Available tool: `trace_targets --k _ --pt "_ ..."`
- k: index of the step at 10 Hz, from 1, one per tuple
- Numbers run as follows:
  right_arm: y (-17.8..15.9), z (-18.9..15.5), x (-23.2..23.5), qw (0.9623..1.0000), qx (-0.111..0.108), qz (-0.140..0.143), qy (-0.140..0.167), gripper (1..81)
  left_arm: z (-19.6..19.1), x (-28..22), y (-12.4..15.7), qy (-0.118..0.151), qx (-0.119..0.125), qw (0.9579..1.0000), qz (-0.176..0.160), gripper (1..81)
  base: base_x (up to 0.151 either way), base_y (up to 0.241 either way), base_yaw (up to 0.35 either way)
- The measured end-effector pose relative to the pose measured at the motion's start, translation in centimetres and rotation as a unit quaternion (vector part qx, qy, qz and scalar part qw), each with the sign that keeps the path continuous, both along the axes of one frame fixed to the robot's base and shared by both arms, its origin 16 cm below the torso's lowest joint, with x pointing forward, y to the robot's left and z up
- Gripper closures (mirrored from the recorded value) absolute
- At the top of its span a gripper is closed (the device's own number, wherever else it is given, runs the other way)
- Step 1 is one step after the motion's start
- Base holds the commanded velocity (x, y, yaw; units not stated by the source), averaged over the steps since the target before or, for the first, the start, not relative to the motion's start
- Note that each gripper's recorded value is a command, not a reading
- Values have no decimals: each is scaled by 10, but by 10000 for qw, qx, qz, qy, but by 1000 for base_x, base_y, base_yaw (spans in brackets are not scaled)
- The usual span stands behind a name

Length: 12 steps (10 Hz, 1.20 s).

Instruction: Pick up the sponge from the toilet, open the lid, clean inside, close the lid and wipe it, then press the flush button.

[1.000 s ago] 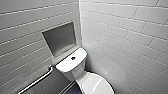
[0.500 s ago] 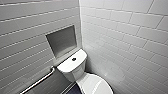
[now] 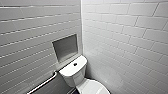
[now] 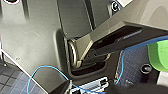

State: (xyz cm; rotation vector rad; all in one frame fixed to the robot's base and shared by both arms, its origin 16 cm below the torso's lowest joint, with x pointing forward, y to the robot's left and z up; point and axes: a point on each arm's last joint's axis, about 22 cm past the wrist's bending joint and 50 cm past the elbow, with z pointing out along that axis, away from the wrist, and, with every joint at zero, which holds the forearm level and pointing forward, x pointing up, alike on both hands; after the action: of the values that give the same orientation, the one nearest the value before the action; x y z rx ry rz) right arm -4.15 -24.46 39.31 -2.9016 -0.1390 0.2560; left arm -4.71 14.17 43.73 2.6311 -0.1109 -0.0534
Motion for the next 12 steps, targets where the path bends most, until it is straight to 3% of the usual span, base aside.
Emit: trace_targets --k 3,7,10,12 --pt "1 9 -26 10000 8 -1 78 811 8 -25 -1 76 -3 10000 -10 10 0 0 0" --pt "10 9 -24 10000 62 -19 30 811 6 -24 -1 42 32 10000 -6 10 0 0 0" --pt "25 12 -28 9996 259 -44 75 811 -12 -30 23 135 506 9986 -1 10 0 0 0" --pt "39 21 -28 9981 589 -109 107 811 -21 -31 36 170 834 9964 -29 10 0 0 0"
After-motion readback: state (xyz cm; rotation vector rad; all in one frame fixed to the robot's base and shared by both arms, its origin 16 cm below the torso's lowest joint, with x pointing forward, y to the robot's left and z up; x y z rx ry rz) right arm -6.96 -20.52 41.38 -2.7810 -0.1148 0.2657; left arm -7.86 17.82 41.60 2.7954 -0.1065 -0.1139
